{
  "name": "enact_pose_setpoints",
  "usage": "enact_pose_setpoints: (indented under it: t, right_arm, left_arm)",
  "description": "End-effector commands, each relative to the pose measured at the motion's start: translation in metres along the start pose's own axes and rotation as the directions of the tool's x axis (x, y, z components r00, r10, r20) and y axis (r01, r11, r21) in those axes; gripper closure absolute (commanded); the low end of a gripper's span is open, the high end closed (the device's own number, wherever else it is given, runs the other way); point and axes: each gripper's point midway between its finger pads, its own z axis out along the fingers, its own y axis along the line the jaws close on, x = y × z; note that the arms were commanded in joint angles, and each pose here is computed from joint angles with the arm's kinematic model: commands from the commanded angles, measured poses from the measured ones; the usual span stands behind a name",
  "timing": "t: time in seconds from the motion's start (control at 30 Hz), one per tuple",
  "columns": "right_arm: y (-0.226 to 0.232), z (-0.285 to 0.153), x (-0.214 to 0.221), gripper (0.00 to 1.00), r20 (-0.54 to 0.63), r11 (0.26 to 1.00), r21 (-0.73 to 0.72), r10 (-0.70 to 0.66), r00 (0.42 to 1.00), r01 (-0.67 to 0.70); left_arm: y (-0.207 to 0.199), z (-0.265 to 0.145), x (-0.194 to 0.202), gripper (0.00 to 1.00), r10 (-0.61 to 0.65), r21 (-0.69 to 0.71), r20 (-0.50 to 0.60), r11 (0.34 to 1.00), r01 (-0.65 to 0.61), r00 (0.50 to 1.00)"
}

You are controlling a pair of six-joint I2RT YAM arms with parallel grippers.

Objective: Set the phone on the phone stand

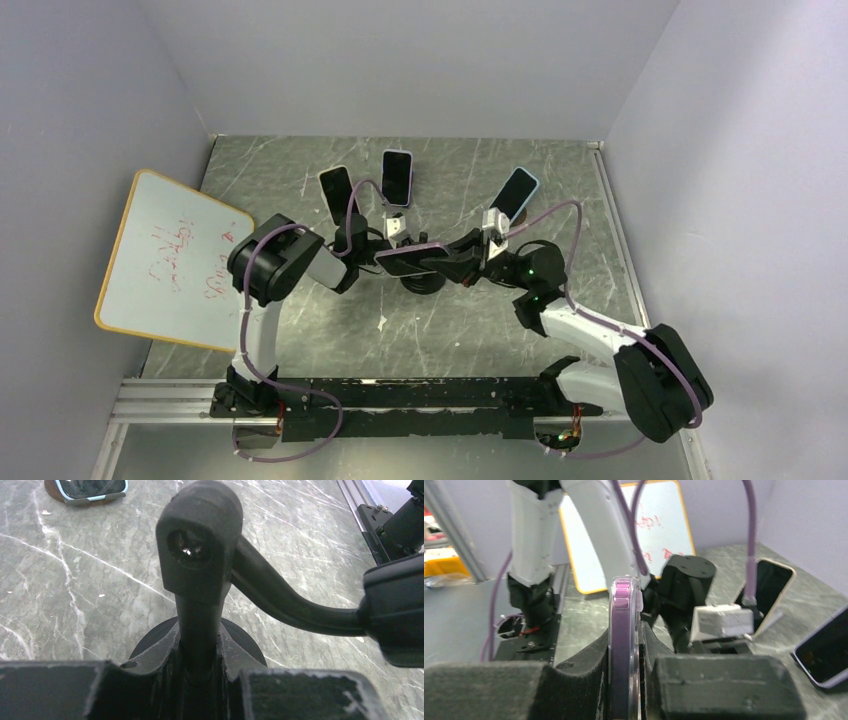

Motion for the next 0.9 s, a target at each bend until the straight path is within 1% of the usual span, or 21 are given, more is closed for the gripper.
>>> enact_pose_setpoints:
  t: [0.0,0.17,0.3,0.4,0.53,0.63,0.77,0.87]
  right_arm:
    - [-0.032,-0.002,-0.003,1.00,0.035,0.991,0.107,-0.089,0.995,0.085]
    - [-0.050,-0.002,0.007,1.00,0.092,0.988,0.144,-0.071,0.993,0.057]
    - [-0.051,-0.006,0.025,1.00,0.113,0.990,0.141,-0.011,0.994,-0.005]
    - [-0.046,-0.017,0.044,1.00,0.126,0.983,0.161,0.063,0.990,-0.083]
    - [-0.039,-0.032,0.069,1.00,0.094,0.967,0.214,0.119,0.988,-0.137]
    - [-0.036,-0.042,0.080,1.00,0.080,0.955,0.252,0.143,0.986,-0.159]
    - [-0.035,-0.051,0.092,1.00,0.059,0.940,0.292,0.167,0.984,-0.177]
    - [-0.036,-0.055,0.108,1.00,0.027,0.927,0.317,0.201,0.979,-0.200]
  left_arm:
    - [-0.028,-0.009,0.062,0.95,-0.271,0.029,-0.143,0.960,0.277,0.952]
    - [-0.031,-0.008,0.061,0.95,-0.280,0.041,-0.135,0.957,0.287,0.951]
    - [-0.031,-0.008,0.061,0.95,-0.289,0.044,-0.129,0.954,0.297,0.949]
    - [-0.031,-0.008,0.058,0.95,-0.292,0.040,-0.118,0.954,0.299,0.949]
    - [-0.029,-0.010,0.059,0.95,-0.290,0.020,-0.119,0.955,0.294,0.950]
    - [-0.021,-0.013,0.056,0.95,-0.293,0.005,-0.115,0.955,0.295,0.949]
    - [-0.007,-0.021,0.043,0.95,-0.283,-0.014,-0.092,0.959,0.283,0.955]
    - [0.006,-0.027,0.036,0.95,-0.268,-0.041,-0.101,0.963,0.265,0.958]
